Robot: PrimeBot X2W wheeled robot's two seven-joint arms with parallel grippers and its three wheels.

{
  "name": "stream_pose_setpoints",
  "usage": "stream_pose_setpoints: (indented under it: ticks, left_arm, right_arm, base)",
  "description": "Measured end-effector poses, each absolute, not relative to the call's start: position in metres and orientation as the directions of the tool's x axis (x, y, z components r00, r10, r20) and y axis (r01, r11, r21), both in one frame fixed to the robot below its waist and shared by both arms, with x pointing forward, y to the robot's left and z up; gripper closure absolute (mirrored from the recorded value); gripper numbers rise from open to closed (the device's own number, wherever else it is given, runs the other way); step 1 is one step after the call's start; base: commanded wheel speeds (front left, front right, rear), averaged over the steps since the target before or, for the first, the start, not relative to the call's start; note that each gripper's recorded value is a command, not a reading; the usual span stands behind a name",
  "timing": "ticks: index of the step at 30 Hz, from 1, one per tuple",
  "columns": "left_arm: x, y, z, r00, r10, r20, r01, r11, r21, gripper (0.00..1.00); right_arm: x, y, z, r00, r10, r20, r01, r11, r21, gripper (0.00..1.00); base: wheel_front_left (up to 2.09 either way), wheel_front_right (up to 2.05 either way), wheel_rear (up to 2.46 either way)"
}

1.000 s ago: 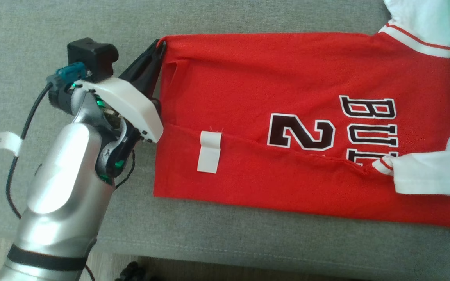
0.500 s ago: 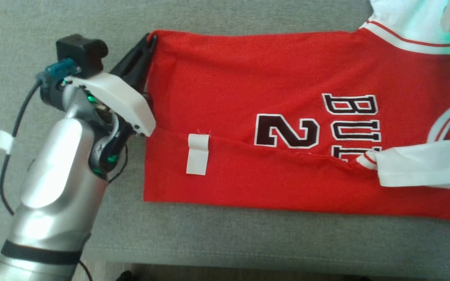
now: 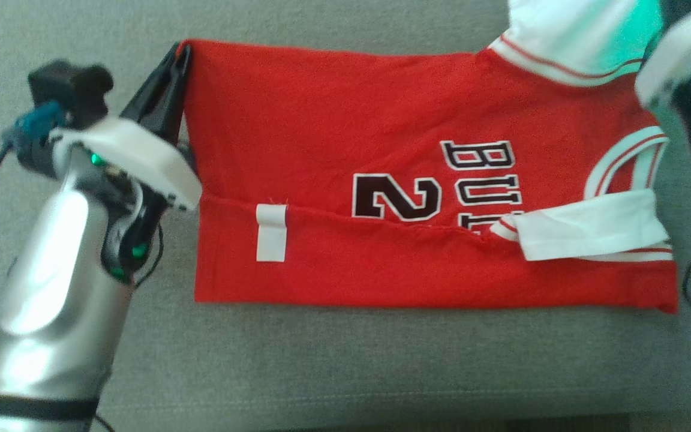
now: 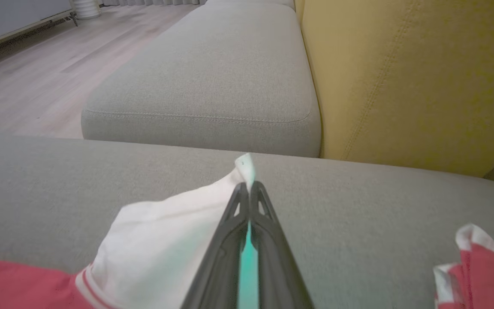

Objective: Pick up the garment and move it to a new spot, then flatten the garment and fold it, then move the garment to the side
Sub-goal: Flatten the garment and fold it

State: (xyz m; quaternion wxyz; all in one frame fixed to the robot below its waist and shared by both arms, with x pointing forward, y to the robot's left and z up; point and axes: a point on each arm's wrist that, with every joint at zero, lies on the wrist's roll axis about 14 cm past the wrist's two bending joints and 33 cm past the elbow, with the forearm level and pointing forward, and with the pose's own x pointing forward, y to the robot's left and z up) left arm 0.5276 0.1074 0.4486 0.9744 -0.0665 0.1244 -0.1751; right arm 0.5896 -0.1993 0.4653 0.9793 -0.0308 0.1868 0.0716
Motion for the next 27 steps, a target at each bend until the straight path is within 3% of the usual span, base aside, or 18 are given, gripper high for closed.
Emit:
stream_pose_setpoints:
  ticks: [6, 13, 27]
  left_arm:
    - [0.494, 0.11, 0.445, 0.911, -0.351, -0.217, 0.31, 0.929, -0.204, 1.0]
    - [0.446, 0.114, 0.437, 0.92, -0.313, -0.236, 0.243, 0.927, -0.285, 1.0]
    - [0.406, 0.118, 0.41, 0.909, -0.267, -0.321, 0.147, 0.924, -0.353, 1.0]
  right_arm:
    - [0.524, -0.213, 0.459, 0.93, 0.13, -0.345, -0.138, 0.99, 0.001, 1.0]
    - [0.439, -0.224, 0.451, 0.938, 0.071, -0.338, -0.043, 0.995, 0.091, 1.0]
    - [0.371, -0.218, 0.422, 0.894, 0.024, -0.448, 0.052, 0.986, 0.156, 1.0]
  base:
    - [0.0, 0.0, 0.0]
    - [0.0, 0.0, 0.0]
    - [0.0, 0.0, 0.0]
